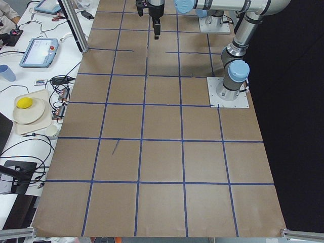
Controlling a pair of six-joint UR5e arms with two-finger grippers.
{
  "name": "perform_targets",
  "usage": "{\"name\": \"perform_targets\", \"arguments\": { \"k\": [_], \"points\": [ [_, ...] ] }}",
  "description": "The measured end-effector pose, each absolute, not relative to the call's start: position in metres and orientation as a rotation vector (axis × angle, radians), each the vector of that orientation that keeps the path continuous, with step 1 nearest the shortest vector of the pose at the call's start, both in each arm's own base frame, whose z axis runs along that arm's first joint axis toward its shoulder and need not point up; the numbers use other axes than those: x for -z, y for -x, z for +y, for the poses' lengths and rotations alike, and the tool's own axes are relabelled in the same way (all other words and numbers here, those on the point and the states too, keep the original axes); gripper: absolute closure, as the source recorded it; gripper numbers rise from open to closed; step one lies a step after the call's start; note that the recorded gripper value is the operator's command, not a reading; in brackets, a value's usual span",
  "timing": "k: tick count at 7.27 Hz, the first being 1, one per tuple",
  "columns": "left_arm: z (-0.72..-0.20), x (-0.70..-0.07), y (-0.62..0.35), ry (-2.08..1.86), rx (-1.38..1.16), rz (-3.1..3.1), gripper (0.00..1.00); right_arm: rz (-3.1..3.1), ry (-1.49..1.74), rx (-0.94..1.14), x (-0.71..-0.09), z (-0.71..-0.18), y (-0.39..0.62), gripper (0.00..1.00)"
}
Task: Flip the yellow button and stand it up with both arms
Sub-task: 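Open the right gripper and release the upright yellow button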
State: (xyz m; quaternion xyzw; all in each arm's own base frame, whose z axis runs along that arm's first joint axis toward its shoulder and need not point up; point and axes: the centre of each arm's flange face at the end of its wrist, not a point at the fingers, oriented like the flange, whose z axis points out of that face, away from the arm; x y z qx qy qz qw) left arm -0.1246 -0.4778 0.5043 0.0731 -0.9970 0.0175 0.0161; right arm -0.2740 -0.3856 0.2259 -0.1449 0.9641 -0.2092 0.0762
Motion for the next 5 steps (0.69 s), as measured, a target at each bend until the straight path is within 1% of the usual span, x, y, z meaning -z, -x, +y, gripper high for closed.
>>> {"name": "perform_targets", "arguments": {
  "k": [1,3,5],
  "points": [
    [-0.477,-0.505,0.125,-0.228,-0.056,-3.1,0.01,2.888,0.427,0.62,-0.224,-0.385,0.274,0.01],
    [-0.476,-0.506,0.125,-0.226,-0.061,-3.098,0.01,2.895,0.407,0.594,-0.224,-0.383,0.275,0.01],
    [-0.477,-0.505,0.126,-0.228,-0.056,-3.096,0.01,2.959,0.338,0.517,-0.238,-0.382,0.281,0.0]
  ]
}}
